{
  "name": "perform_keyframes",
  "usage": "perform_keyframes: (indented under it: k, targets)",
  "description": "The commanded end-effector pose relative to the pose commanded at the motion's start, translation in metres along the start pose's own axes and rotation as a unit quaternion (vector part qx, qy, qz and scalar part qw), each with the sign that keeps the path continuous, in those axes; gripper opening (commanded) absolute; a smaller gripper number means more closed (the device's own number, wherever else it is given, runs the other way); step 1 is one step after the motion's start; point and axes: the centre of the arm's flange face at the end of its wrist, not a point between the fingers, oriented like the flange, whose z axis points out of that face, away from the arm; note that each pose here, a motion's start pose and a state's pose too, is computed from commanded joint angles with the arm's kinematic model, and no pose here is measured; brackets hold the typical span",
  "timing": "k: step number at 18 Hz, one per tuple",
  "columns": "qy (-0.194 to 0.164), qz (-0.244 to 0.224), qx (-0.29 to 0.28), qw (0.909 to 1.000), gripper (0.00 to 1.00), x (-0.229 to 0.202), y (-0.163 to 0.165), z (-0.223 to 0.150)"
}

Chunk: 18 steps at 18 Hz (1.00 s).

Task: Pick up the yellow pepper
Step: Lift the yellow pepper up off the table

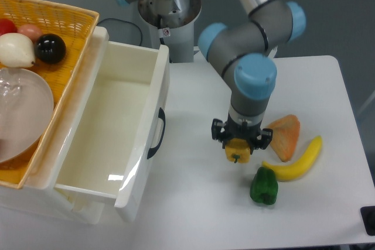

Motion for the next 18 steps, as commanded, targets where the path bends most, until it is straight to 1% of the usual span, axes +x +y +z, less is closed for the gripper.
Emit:
perform_keyframes:
  k: [2, 5, 7, 9, 11, 14, 15, 17, 18]
  targets:
    - [-0.01, 0.061, 0.005, 0.9981, 0.07, 0.006, 0.002, -0.019]
    - [-0.018, 0.143, 0.005, 0.9896, 0.07, 0.013, 0.002, -0.035]
    - [-0.002, 0.176, -0.002, 0.9843, 0.07, 0.02, 0.001, -0.033]
    - [0.007, 0.215, -0.005, 0.9766, 0.07, 0.031, -0.001, -0.028]
    - [0.017, 0.239, -0.016, 0.9706, 0.07, 0.037, 0.003, -0.023]
    - [0.017, 0.254, -0.035, 0.9663, 0.07, 0.048, -0.003, -0.022]
    - [0.015, 0.268, -0.047, 0.9623, 0.07, 0.05, -0.004, -0.021]
    - [0.021, 0.304, -0.07, 0.9497, 0.07, 0.05, 0.001, -0.019]
    - [0.021, 0.309, -0.072, 0.9481, 0.07, 0.05, 0.001, -0.019]
